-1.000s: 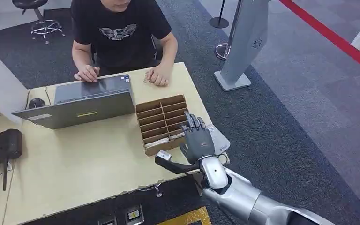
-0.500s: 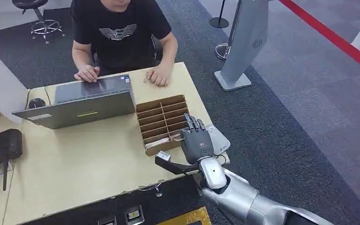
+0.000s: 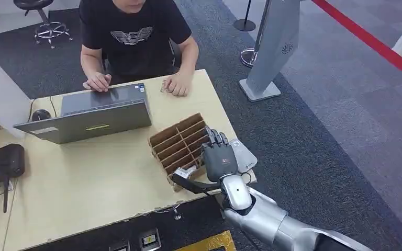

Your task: Pass the card to the sensor for recognition and then transmit it.

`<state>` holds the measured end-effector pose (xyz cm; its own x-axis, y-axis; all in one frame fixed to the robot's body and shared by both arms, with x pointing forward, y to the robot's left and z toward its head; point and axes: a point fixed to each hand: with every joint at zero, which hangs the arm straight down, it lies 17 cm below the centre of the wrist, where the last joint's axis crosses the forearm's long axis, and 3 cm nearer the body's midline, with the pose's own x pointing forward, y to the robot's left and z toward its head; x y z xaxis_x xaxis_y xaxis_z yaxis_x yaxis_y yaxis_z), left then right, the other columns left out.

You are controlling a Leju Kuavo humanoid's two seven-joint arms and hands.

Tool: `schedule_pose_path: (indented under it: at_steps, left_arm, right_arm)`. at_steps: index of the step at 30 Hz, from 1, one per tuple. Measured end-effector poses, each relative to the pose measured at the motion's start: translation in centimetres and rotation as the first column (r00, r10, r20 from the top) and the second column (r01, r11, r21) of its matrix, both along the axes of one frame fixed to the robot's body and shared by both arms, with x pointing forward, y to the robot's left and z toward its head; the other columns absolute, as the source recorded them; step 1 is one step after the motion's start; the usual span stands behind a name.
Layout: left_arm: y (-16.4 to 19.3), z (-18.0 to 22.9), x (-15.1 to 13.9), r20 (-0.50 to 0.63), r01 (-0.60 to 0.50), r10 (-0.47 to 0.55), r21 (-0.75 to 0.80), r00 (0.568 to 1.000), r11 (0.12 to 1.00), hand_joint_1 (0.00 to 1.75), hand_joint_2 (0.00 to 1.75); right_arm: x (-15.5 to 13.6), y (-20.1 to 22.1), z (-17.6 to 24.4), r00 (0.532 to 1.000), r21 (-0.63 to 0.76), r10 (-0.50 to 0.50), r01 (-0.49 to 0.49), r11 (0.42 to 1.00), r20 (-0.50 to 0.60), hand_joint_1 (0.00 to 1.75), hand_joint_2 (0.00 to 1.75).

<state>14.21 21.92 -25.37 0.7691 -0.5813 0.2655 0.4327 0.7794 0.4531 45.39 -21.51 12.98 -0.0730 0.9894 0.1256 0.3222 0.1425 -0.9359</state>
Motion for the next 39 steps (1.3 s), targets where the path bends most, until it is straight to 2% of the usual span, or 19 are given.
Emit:
schedule_pose_path:
  at_steps: [5, 11, 20, 26, 34, 39]
  left_arm:
    - [0.0, 0.0, 0.0, 0.0, -0.001, 0.001, 0.001, 1.0, 1.0, 0.0, 0.0]
    - [0.1, 0.0, -0.1, -0.002, -0.009, 0.009, 0.0, 1.0, 1.0, 0.0, 0.0]
    - [0.1, 0.0, -0.1, -0.002, -0.011, 0.011, 0.001, 1.0, 1.0, 0.0, 0.0]
    - [0.1, 0.0, -0.2, -0.002, -0.011, 0.011, 0.002, 1.0, 1.0, 0.0, 0.0]
    - [0.0, -0.1, -0.3, -0.011, -0.007, 0.006, -0.008, 1.0, 1.0, 0.0, 0.0]
    - [-0.1, -0.1, -0.2, -0.011, -0.004, 0.004, -0.011, 1.0, 1.0, 0.0, 0.0]
  right_arm:
    - [-0.1, 0.0, 0.1, 1.0, 0.0, 0.001, -0.001, 1.0, 0.01, 1.75, 1.75]
    - [-0.4, 0.3, 1.4, 0.997, 0.0, 0.007, -0.007, 1.0, 0.07, 1.75, 1.75]
    - [-2.0, 0.5, 6.2, 0.97, 0.01, 0.002, -0.004, 1.0, 0.245, 1.75, 1.75]
    - [-3.7, 0.4, 10.8, 0.93, 0.032, -0.005, -0.008, 0.999, 0.367, 1.75, 1.75]
    - [-4.7, -0.1, 15.2, 0.89, 0.09, -0.014, -0.03, 0.996, 0.455, 1.75, 1.75]
    - [-5.1, 0.2, 18.2, 0.862, 0.132, 0.005, -0.084, 0.988, 0.507, 1.75, 1.75]
